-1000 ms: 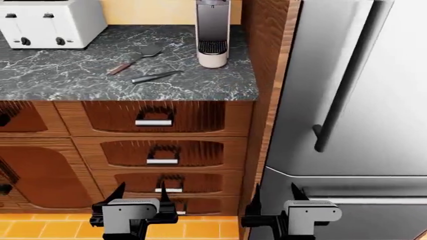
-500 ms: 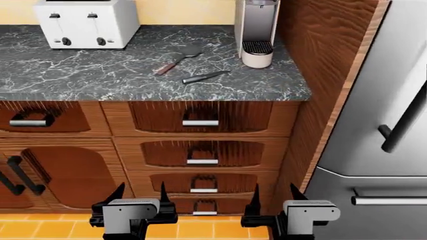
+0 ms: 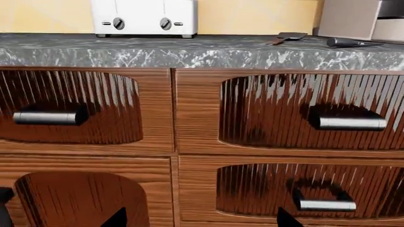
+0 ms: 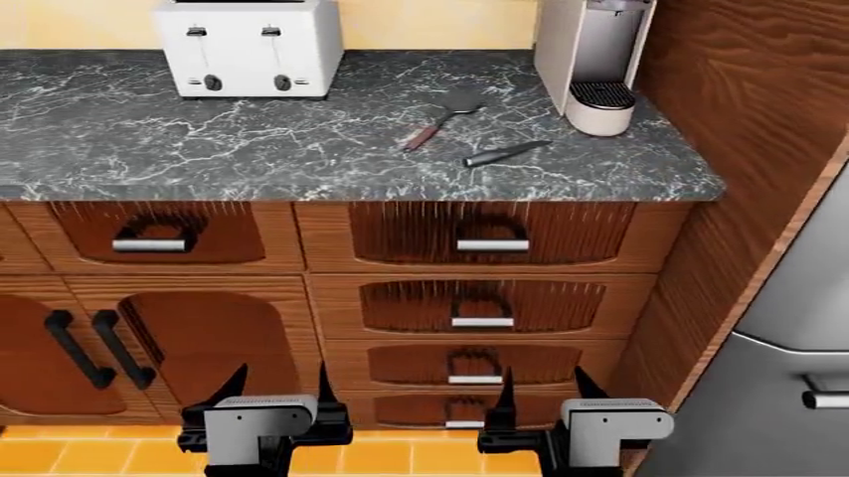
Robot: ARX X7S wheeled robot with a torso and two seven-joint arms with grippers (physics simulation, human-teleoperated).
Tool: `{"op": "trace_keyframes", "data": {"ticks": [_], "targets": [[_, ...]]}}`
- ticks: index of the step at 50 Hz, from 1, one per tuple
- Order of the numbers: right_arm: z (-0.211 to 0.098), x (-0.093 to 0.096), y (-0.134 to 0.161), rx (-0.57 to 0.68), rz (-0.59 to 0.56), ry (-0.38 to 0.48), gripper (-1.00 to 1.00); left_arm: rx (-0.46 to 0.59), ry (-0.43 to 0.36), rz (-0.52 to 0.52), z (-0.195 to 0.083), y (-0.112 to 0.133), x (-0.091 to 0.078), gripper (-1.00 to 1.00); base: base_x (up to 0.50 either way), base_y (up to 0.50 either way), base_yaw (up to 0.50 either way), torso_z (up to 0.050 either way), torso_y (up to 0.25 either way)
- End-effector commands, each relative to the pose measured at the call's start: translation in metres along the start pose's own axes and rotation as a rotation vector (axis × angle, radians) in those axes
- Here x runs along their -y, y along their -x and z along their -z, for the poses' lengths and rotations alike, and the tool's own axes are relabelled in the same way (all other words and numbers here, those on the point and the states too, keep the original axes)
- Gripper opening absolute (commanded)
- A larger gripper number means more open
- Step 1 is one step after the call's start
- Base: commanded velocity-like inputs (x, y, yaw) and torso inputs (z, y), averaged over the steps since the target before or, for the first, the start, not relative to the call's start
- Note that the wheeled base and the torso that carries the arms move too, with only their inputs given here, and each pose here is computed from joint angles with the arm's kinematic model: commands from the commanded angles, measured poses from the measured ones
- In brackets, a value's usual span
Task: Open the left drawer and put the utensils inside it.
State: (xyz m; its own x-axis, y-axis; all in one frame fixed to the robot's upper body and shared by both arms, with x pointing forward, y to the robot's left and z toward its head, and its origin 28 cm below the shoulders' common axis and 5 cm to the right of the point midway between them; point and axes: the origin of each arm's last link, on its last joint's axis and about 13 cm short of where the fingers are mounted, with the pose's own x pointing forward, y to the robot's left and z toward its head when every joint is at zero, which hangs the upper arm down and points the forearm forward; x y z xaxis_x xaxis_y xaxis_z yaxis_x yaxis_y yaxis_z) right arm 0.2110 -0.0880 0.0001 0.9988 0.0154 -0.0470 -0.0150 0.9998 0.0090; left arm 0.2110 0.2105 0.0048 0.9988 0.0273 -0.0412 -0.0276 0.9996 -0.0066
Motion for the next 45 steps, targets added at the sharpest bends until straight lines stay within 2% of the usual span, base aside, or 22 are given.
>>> {"op": "trace_keyframes", "data": {"ticks": [1,21,22,23,26,28,29,30,31,33,34,35,36,37,39,40,42,43,44,45], "targets": [[0.0,0.0,0.0,-0.003,-0.003,0.0,1.0,-0.003,0.0,-0.003,0.001,0.0,0.0,1.0,0.01,0.5,0.0,0.05,0.0],[0.0,-0.001,0.001,-0.005,-0.007,0.004,1.0,-0.002,-0.004,-0.004,0.0,0.001,0.0,1.0,0.0,0.5,0.0,0.05,0.0],[0.0,-0.001,0.0,-0.026,-0.02,-0.03,1.0,-0.002,0.016,0.013,-0.001,0.001,0.0,1.0,0.0,0.5,0.0,0.05,0.0],[-0.001,-0.001,0.0,-0.042,-0.022,-0.021,1.0,-0.017,-0.007,0.009,0.0,0.001,0.0,1.0,0.01,0.48,0.0,0.05,0.0],[-0.008,0.001,-0.001,-0.122,-0.045,-0.122,1.0,-0.086,0.06,0.05,-0.02,0.007,0.002,1.0,0.0,0.0,0.0,0.0,0.0],[-0.017,0.002,0.002,-0.136,-0.048,-0.197,1.0,-0.103,0.069,0.086,-0.049,0.015,0.004,1.0,0.0,0.0,0.0,0.0,0.0],[-0.021,0.003,0.004,-0.155,-0.12,-0.292,1.0,-0.112,0.06,0.129,-0.066,0.02,0.006,1.0,0.0,0.0,0.0,0.0,0.0],[-0.024,0.004,0.005,-0.148,-0.084,-0.34,1.0,-0.119,0.026,0.164,-0.078,0.024,0.006,1.0,0.0,0.0,0.0,0.0,0.0],[-0.027,0.006,0.009,-0.172,-0.126,-0.39,1.0,-0.114,0.002,0.192,-0.094,0.028,0.007,1.0,0.0,0.0,0.0,0.0,0.0],[-0.03,0.01,0.021,-0.246,-0.239,-0.629,1.0,-0.117,0.003,0.297,-0.132,0.037,0.006,1.0,0.0,0.0,0.0,0.0,0.0],[-0.03,0.011,0.023,-0.275,-0.252,-0.671,1.0,-0.121,0.015,0.31,-0.14,0.038,0.005,1.0,0.0,0.0,0.0,0.0,0.0],[-0.029,0.016,0.026,-0.302,-0.272,-0.768,1.0,-0.133,-0.001,0.325,-0.156,0.039,0.003,1.0,0.0,0.0,0.0,0.0,0.0],[-0.028,0.018,0.027,-0.296,-0.287,-0.793,1.0,-0.144,-0.013,0.354,-0.164,0.041,0.003,1.0,0.0,0.0,0.0,0.0,0.0],[-0.026,0.021,0.031,-0.312,-0.309,-0.848,1.0,-0.147,-0.021,0.275,-0.177,0.036,-0.004,1.0,0.0,0.0,0.0,0.0,0.0],[-0.023,0.026,0.033,-0.315,-0.327,-0.926,1.0,-0.158,-0.127,0.262,-0.199,0.034,-0.003,1.0,0.0,0.0,0.0,0.0,0.0],[-0.021,0.028,0.033,-0.332,-0.335,-1.01,1.0,-0.111,-0.129,0.249,-0.22,0.034,-0.001,1.0,0.0,0.0,0.0,0.0,0.0],[-0.021,0.029,0.034,-0.308,-0.345,-1.061,1.0,-0.128,-0.161,0.313,-0.245,0.045,0.002,1.0,0.0,0.0,0.0,0.0,0.0],[-0.022,0.03,0.036,-0.3,-0.353,-1.11,1.0,-0.15,-0.152,0.357,-0.264,0.049,0.0,1.0,0.0,0.0,0.0,0.0,0.0],[-0.021,0.03,0.036,-0.289,-0.338,-1.114,1.0,-0.182,-0.154,0.436,-0.273,0.056,-0.001,1.0,0.0,0.0,0.0,0.0,0.0],[-0.021,0.031,0.037,-0.284,-0.345,-1.137,1.0,-0.171,-0.176,0.441,-0.285,0.056,-0.002,1.0,0.0,0.0,0.0,0.0,0.0]]}}
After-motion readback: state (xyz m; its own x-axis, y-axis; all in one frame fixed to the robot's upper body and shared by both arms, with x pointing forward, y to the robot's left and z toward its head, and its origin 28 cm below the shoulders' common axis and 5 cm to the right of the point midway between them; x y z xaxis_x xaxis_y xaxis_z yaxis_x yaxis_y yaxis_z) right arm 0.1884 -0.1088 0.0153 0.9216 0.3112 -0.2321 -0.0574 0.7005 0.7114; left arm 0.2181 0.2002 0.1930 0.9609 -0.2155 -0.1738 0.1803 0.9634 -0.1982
